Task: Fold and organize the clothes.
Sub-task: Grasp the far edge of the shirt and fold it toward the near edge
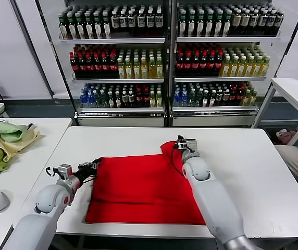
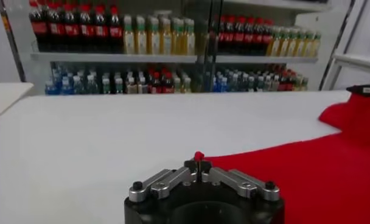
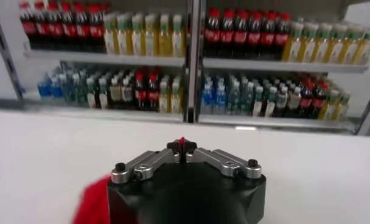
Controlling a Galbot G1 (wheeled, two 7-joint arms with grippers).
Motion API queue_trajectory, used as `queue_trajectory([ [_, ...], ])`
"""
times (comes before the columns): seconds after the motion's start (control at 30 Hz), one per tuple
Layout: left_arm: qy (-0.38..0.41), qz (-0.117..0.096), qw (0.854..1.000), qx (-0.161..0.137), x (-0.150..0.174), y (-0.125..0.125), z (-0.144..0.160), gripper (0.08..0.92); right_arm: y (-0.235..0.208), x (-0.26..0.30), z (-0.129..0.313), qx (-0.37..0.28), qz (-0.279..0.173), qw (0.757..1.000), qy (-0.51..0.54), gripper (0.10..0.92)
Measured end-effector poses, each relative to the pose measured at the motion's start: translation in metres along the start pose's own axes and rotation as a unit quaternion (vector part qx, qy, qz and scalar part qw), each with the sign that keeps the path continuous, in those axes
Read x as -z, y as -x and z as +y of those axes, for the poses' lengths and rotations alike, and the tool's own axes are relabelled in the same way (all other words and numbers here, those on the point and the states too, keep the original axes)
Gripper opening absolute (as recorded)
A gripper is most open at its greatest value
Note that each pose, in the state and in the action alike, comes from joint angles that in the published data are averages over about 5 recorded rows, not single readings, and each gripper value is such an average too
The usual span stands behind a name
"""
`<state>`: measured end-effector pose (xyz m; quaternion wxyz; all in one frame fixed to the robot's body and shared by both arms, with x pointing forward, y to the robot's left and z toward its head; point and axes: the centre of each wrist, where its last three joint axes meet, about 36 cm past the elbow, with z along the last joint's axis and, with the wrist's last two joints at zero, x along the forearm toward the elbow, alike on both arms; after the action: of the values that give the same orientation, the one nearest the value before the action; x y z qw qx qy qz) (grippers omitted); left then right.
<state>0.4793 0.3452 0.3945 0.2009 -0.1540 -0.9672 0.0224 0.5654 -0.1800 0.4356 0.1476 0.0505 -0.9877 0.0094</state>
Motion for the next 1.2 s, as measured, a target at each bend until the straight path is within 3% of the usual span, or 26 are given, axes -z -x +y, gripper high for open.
queue_trajectory([
  [0.2, -0.005, -0.016, 1.0, -0.007, -0.001, -0.027, -0.004, 0.085, -0.059, -0.005, -0.008, 0.008, -0.007, 1.0, 0.001, 0.121],
  [0.43, -0.01, -0.019, 1.0, -0.01, -0.016, -0.052, -0.01, 0.085, -0.122, -0.023, -0.01, 0.016, -0.004, 1.0, 0.002, 0.121],
  [0.77, 0.0, -0.007, 1.0, -0.01, -0.029, -0.084, -0.015, 0.085, -0.183, -0.04, -0.018, 0.009, 0.013, 1.0, -0.007, 0.121],
  [1.2, 0.014, 0.01, 1.0, -0.025, -0.039, -0.113, -0.022, 0.085, -0.224, -0.048, -0.019, 0.005, 0.023, 1.0, -0.016, 0.121],
])
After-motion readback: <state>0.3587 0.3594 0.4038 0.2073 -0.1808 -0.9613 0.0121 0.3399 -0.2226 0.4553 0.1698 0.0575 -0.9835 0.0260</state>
